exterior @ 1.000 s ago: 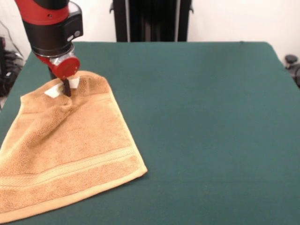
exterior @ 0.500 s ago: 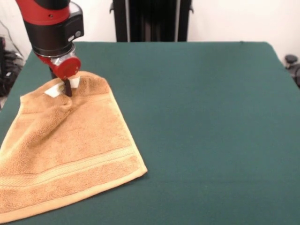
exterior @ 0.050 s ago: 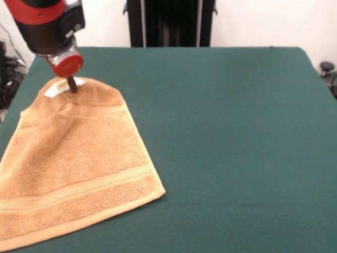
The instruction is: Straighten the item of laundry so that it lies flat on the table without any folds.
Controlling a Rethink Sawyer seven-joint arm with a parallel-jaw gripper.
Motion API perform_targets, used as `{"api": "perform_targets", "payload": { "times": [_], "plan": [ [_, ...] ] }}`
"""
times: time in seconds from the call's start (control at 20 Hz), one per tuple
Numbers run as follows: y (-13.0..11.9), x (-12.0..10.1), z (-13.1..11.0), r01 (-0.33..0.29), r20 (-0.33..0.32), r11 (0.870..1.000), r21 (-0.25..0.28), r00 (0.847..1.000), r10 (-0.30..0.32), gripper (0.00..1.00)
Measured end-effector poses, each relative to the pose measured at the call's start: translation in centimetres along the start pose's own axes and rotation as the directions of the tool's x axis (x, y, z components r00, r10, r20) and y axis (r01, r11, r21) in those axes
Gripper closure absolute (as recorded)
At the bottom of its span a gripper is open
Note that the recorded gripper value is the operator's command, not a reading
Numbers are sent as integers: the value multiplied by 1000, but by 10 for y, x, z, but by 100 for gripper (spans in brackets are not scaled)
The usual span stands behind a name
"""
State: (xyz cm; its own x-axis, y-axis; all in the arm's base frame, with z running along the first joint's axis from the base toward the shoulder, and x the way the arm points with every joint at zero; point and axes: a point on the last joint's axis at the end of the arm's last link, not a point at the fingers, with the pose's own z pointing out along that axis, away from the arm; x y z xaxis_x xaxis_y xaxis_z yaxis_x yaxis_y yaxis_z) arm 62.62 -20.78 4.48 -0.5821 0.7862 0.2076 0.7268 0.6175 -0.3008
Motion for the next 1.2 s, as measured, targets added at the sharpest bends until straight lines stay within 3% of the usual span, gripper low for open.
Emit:
{"api": "perform_targets", "payload": {
  "times": [0.25, 0.65, 0.75, 0.8, 0.9, 1.0, 1.2],
  "plan": [
    [5, -6, -21, -15, -82, 999, 29, 996, 18, 0],
    [14, -18, -31, -20, -46, 1000, -21, 999, 19, 0],
    [15, -23, -30, -12, -9, 1000, -25, 1000, 12, 0],
    [18, -30, -27, 7, 67, 1000, -30, 998, -5, 0],
    [22, -38, -26, 30, 146, 999, -34, 989, -25, 0],
    [27, -44, -26, 52, 212, 998, -42, 976, -42, 0],
    [40, -57, -24, 99, 341, 993, -64, 937, -72, 0]
  ]
}}
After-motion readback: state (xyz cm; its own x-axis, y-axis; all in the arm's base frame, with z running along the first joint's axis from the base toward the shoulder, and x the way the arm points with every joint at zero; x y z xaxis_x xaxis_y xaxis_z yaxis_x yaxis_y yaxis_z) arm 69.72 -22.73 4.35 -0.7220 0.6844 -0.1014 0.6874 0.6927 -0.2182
